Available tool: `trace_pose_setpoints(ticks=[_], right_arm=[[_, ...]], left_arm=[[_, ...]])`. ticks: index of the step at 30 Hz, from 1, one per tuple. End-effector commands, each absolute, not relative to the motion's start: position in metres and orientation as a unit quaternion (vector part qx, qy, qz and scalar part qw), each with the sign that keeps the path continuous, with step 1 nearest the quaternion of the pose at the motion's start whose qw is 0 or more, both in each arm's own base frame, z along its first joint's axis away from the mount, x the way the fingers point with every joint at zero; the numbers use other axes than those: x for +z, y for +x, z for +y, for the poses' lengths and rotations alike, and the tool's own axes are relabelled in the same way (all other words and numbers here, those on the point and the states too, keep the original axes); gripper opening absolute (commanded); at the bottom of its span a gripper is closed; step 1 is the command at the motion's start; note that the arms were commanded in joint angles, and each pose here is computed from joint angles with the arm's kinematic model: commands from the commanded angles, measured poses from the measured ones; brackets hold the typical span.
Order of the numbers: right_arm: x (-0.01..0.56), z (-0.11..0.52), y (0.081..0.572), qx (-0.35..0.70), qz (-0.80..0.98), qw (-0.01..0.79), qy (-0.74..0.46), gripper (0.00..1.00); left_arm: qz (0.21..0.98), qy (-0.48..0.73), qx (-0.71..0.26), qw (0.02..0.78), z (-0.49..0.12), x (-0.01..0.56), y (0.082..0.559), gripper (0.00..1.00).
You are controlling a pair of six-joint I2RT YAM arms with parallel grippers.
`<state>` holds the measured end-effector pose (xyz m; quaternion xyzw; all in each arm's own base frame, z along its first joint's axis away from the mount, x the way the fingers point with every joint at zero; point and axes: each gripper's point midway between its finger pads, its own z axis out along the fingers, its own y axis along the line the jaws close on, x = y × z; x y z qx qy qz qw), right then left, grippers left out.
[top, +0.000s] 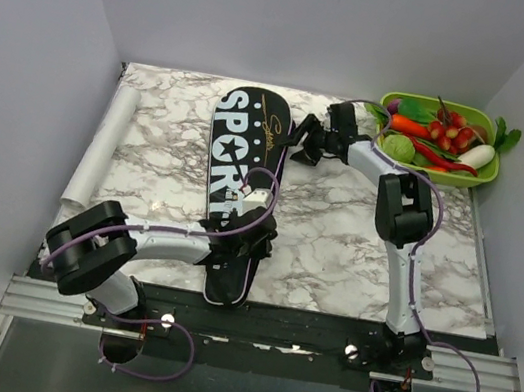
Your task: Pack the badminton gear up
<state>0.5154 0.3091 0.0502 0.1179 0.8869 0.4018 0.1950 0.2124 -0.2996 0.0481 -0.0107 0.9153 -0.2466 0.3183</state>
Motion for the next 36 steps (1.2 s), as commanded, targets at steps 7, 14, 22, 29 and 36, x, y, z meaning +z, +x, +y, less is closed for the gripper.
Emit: trace_pose_setpoints(ticks=[7,14,22,29,36], right_arm=[[0.029,0.335,0.509,0.424,0.887,0.144,0.110,0.66],[0.025,0.338,0.509,0.431,0.881,0.133,0.141,0.14],[0.051,0.291,0.487,0.382,0.877,0.202,0.210,0.00],[0.041,0.225,0.421,0.292,0.875,0.233,0.309,0.01],[0.022,0.183,0.356,0.241,0.868,0.224,0.373,0.01]], left_arm=[[0.920,-0.003,-0.273,0.280,-0.323,0.026,0.206,0.00],[0.933,-0.022,-0.234,0.273,-0.299,0.006,0.200,0.00],[0.947,-0.044,-0.170,0.269,-0.266,-0.004,0.196,0.00],[0.947,-0.064,-0.132,0.286,-0.240,-0.001,0.196,0.00],[0.942,-0.070,-0.102,0.312,-0.224,0.015,0.202,0.00]])
